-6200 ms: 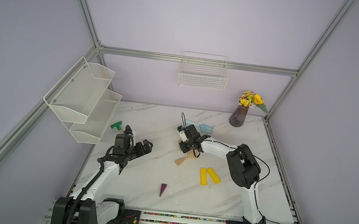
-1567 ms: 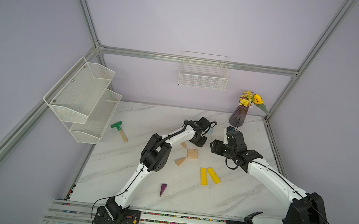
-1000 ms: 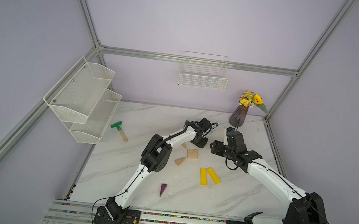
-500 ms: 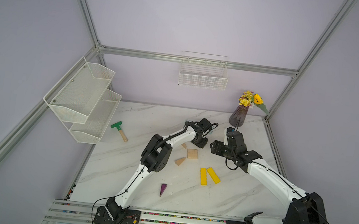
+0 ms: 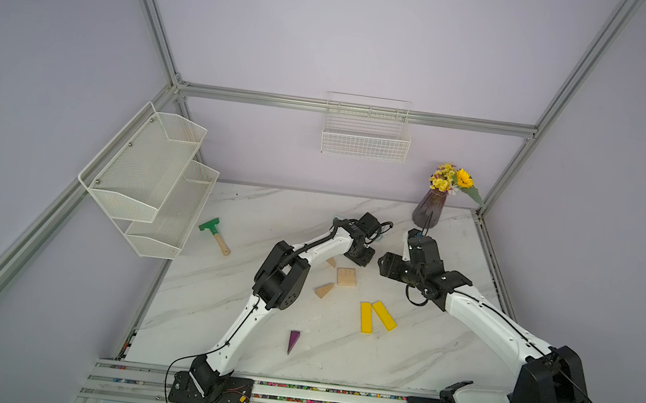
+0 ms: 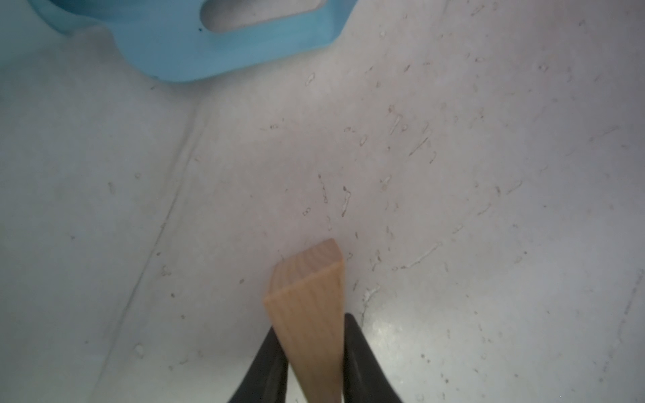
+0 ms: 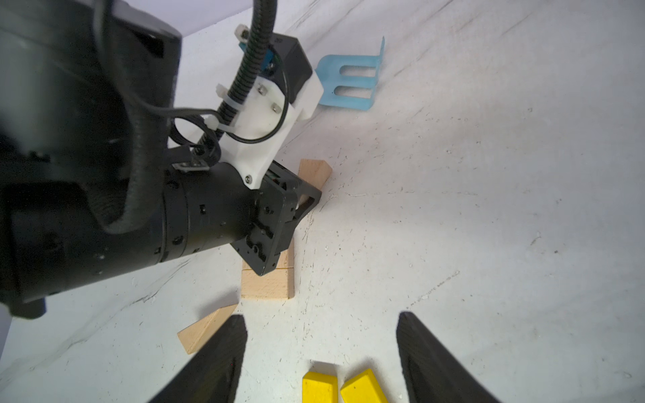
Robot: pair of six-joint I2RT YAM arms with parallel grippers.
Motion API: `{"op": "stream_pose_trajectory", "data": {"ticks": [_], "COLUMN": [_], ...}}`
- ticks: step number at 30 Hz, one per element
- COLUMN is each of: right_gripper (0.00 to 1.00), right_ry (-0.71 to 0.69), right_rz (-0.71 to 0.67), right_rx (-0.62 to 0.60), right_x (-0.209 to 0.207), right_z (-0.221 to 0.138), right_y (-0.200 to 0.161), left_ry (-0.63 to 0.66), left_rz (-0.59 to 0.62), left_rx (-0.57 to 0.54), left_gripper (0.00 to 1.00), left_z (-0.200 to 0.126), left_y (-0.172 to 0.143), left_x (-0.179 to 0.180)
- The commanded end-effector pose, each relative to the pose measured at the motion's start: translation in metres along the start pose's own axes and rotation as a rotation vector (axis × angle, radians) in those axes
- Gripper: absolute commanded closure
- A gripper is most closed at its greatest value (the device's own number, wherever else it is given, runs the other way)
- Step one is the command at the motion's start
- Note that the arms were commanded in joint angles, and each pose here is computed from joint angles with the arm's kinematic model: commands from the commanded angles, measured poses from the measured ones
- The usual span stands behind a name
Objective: Assemble a small pinwheel with building blocks
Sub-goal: Assemble the building block at the center of the board.
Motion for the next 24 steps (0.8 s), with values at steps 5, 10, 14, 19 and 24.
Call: {"op": "stream_pose_trajectory", "data": {"ticks": [5, 10, 14, 19, 24], "right_gripper": [0.28, 0.28, 0.28, 0.28, 0.28], "right_ry": [0.018, 0.018, 0.017, 0.017, 0.018], "right_rz": [0.010, 0.011, 0.012, 0.011, 0.011], "right_rx": [-0.007, -0.003, -0.002, -0.001, -0.002], "right_x": [0.0008, 0.0008, 0.0004, 0.0009, 0.0015], "right_z": [0.0009, 0.0016, 0.0016, 0.0025, 0.0022], "right_y": [0.0021, 0.0014, 0.0009, 0.0014, 0.0020], "left_ry": [0.028, 0.025, 0.025, 0.021, 0.002], "left_rz": [0.017, 0.019, 0.018, 0.013, -0.005], "left_rx": [0.027, 0.032, 0.035, 0.030, 0.018], "left_gripper": [0.64, 0.70, 0.72, 0.72, 0.63], "left_z": [-0.0088, -0.0088, -0.0080, -0.0072, -0.0089], "left_y": [-0.0072, -0.0091, -0.0115, -0.0110, -0.0090], "left_x": [0.0028, 0.0024, 0.0032, 0.0036, 0.0022]}}
Point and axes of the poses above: each gripper's point midway between its finger pads, its own z axis out along the fingers, its own x axis along the line the jaws close on, y = z × x, the point moved 8 cm from there along -z, back along the fingers, and after that the axes turned 15 degrees about z, right-handed, at the moved point
